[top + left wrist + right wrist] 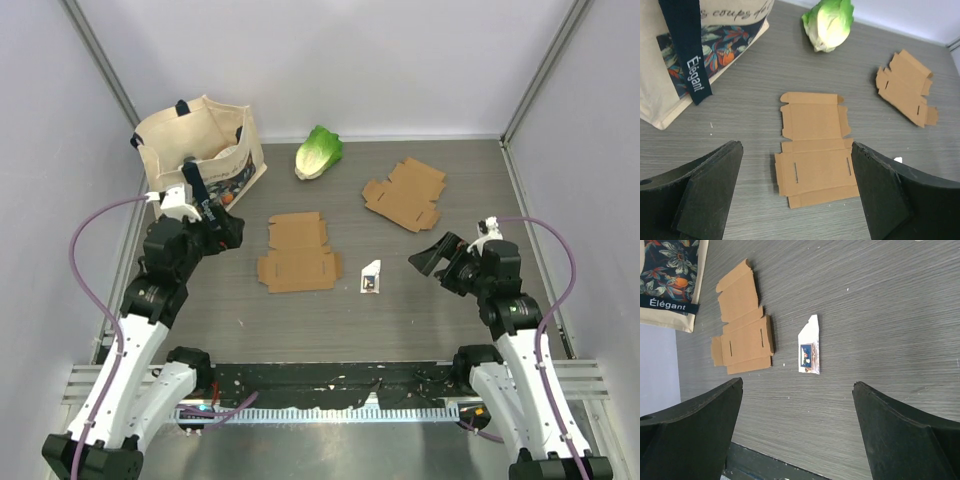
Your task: Fold the paper box
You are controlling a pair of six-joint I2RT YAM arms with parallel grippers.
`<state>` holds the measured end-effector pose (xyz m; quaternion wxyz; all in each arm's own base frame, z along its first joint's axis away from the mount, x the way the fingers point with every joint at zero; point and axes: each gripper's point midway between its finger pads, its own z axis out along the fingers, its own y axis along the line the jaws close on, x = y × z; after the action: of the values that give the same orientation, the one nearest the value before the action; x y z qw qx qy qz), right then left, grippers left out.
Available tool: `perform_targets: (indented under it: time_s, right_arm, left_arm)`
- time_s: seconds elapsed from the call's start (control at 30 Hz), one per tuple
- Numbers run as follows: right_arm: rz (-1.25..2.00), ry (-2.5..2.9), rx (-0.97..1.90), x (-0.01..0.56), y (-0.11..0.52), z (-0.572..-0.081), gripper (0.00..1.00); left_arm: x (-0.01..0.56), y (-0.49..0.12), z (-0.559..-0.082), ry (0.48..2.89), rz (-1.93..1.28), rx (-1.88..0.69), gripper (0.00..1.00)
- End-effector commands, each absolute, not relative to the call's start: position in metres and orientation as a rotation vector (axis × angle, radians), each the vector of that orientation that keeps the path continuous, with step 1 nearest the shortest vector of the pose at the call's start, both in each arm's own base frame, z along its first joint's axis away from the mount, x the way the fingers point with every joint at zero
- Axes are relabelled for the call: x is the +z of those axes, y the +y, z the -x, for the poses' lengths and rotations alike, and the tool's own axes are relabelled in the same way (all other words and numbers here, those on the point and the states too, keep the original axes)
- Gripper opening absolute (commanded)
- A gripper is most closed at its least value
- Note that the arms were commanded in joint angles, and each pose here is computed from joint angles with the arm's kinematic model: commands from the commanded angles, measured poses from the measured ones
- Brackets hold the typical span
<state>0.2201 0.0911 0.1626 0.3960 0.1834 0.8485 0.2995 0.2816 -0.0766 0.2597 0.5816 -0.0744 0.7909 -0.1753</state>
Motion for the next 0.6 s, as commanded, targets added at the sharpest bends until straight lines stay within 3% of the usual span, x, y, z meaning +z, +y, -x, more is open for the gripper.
perform_targets:
  time_s: [0.0,0.27,0.4,0.57]
  right_arm:
    - [-0.401,2.139,0.757,0.167,0.093,-0.236,0.97]
    - [-0.111,2.212,0.808,0.167,0.182,-0.258,0.96]
    - [0.068,2.298,0.978,0.154,0.253,-0.228,0.96]
    - [0.083,2.324,1.057,0.125,0.271,-0.217,0.93]
  left_arm:
    - [0.257,-0.083,-0.290,1.856,0.158,-0.431,0.95]
    - [0.243,-0.097,-0.278,1.947,0.144,-0.516,0.94]
    - [0.218,-0.089,-0.266,2.063,0.291,-0.497,0.95]
    - [0.159,-0.092,-0.250,2.189,0.468,-0.547,0.94]
